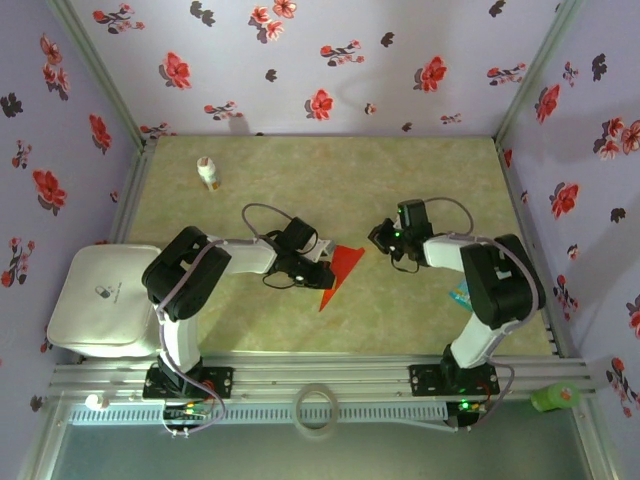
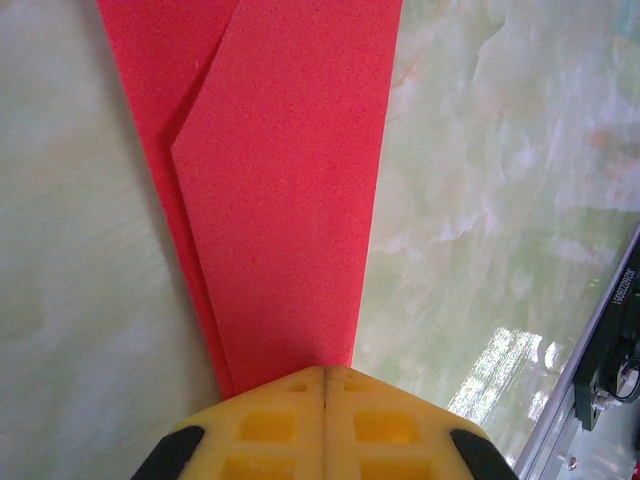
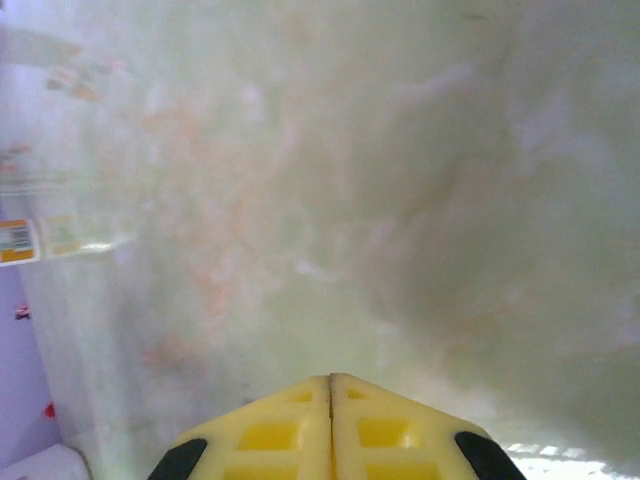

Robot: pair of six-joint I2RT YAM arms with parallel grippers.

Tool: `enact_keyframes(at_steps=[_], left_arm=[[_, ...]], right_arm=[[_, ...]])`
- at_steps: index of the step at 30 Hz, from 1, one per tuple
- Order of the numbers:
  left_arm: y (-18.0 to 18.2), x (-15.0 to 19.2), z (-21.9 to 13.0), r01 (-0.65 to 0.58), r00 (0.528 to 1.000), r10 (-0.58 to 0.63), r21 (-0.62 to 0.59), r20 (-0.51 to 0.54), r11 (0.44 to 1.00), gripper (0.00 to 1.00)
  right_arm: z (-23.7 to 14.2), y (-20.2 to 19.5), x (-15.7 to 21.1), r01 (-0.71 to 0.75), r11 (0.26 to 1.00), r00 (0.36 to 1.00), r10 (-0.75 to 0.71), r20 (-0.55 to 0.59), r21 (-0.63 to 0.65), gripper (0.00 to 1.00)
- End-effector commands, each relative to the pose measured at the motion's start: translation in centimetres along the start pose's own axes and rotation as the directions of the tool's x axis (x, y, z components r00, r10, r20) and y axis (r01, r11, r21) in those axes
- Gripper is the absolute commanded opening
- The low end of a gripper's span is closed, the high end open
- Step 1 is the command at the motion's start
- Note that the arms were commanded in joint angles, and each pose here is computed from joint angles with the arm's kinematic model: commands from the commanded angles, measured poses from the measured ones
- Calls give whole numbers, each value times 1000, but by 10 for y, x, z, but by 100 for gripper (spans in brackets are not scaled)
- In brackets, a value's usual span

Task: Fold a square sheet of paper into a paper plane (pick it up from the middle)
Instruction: Fold the wing for the fifth time at the center of the table.

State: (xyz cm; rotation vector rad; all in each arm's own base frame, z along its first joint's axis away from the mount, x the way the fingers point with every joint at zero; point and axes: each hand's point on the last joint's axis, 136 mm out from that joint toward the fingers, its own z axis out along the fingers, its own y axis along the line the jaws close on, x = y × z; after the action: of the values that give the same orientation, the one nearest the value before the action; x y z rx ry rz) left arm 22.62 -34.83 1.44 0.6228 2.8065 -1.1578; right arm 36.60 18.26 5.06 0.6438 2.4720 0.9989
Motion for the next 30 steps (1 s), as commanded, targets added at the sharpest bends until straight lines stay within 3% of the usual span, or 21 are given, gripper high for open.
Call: enact_keyframes(at_steps=[1,6,11,17,26,30], left_arm=[[48,59,6,114,979,-140,-173,-151,978,0],[44,54,5,112,981,-135,-166,-138,980,0],[41,50,3,110,982,-132,-164,-133,980,0],[28,38,-4,105,987,-121,-143,-108,984,0],[-28,-15,-44,95,994,-91,-63,60,993,6],[-51,-33,-45,93,991,-93,11,96,996,7]], right_arm=[[-10,16,13,67,997,998,-67,-5,-33,8],[5,18,55,86,995,991,-90,-102,-41,4],[20,-1,69,22,999,992,-26,-123,-31,1],[28,-42,75,-4,994,992,17,-124,106,0],[27,-49,80,9,992,989,10,-148,130,0],[27,-50,80,8,991,989,11,-149,133,0]])
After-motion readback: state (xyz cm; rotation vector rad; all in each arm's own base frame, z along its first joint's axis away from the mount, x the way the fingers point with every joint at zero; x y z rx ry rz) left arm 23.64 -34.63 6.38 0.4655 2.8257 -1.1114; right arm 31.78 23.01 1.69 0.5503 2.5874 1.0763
